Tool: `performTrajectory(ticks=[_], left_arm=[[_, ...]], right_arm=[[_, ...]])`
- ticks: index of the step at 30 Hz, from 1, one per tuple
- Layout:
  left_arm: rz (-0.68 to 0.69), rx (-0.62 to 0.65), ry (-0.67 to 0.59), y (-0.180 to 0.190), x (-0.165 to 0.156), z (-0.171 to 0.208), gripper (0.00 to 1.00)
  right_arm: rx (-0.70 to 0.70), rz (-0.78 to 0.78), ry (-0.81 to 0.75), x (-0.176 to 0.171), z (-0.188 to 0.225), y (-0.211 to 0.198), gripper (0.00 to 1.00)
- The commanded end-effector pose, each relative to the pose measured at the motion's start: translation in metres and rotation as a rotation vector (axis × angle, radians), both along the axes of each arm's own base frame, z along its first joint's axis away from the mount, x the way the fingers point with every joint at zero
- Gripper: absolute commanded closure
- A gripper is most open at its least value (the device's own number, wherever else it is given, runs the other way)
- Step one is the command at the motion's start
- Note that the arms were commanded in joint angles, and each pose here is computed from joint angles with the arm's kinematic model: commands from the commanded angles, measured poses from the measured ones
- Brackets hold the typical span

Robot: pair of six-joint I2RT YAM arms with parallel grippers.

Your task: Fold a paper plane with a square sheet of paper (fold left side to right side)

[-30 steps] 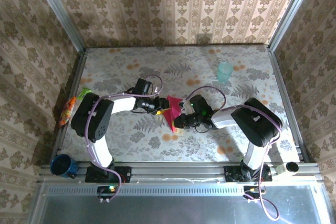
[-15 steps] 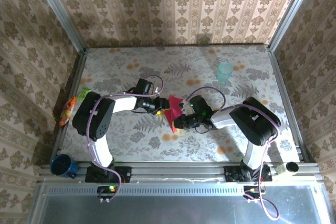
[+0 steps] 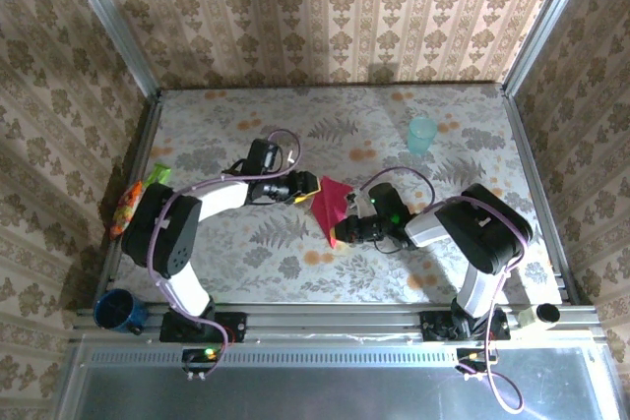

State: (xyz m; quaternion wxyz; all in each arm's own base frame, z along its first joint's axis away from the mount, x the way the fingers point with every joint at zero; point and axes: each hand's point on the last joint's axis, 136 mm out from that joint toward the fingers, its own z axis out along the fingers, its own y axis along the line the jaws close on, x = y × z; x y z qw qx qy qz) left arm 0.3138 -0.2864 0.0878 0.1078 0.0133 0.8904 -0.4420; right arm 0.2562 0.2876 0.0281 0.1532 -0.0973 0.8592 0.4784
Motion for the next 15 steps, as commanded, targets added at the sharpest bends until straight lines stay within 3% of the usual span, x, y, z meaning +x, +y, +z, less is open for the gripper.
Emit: performTrajectory(ticks=[1,15], left_arm=[[-0.008,-0.012,0.014,0.002,-0.005,0.001,0.58],[-0.056,-0.005,0.059,-0.019,-0.004,-0.019,0.59]], right_arm=[[0.092,0.026,-0.055,0.003,0.022,0.005,1.0],[0.116,0.045,-0.045,0.002,0.02,0.007,1.0]])
